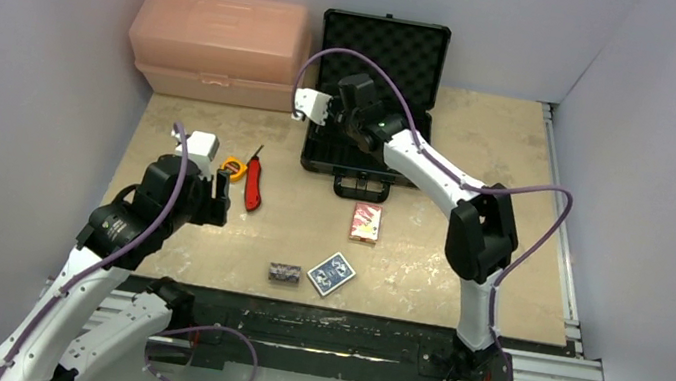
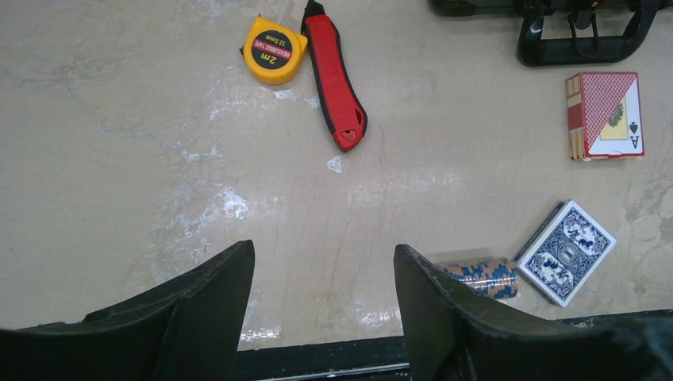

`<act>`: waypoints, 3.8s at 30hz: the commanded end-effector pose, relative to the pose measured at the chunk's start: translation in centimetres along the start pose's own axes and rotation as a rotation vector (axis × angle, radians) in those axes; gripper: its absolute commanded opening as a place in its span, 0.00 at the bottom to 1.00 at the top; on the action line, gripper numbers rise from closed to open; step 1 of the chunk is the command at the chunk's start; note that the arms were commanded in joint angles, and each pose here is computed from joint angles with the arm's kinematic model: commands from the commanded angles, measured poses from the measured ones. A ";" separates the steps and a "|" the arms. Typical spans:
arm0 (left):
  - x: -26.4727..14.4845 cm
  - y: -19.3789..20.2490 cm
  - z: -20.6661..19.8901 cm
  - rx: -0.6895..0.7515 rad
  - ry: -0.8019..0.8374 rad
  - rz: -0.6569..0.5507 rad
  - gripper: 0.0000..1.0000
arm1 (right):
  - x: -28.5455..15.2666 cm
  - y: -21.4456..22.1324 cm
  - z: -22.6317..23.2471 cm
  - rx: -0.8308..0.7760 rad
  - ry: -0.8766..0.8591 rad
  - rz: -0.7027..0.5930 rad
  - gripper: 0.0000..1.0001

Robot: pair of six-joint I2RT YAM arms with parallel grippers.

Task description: Pack up texas hold em set

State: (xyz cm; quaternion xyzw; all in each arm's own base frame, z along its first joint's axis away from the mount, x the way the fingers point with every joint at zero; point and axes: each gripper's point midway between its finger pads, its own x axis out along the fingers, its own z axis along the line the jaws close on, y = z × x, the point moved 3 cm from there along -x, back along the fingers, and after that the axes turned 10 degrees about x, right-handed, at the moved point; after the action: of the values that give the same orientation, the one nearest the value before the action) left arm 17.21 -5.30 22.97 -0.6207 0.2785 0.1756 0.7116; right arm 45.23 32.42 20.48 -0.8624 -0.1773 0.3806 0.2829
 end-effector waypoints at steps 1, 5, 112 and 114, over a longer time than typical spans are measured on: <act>-0.1 -0.7 0.4 -0.007 -0.019 -0.028 0.64 | -1.6 -4.1 -4.7 -0.104 0.121 -0.139 0.41; 0.0 -0.6 0.3 -0.005 -0.014 -0.023 0.64 | -0.1 -2.6 -4.6 -0.131 0.098 -0.108 0.40; 0.4 -0.7 0.4 -0.036 0.001 -0.015 0.64 | 10.8 8.0 -0.1 1.219 -0.018 0.212 0.22; 0.3 -0.7 0.4 -0.036 0.001 -0.016 0.64 | 10.4 8.1 0.3 1.201 -0.028 0.233 0.22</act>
State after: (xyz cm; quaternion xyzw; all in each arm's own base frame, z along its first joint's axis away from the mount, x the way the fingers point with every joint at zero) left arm 17.42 -5.00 22.76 -0.6312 0.2814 0.1861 0.6984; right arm 54.50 31.03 8.40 -0.5537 0.1676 0.4192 0.6997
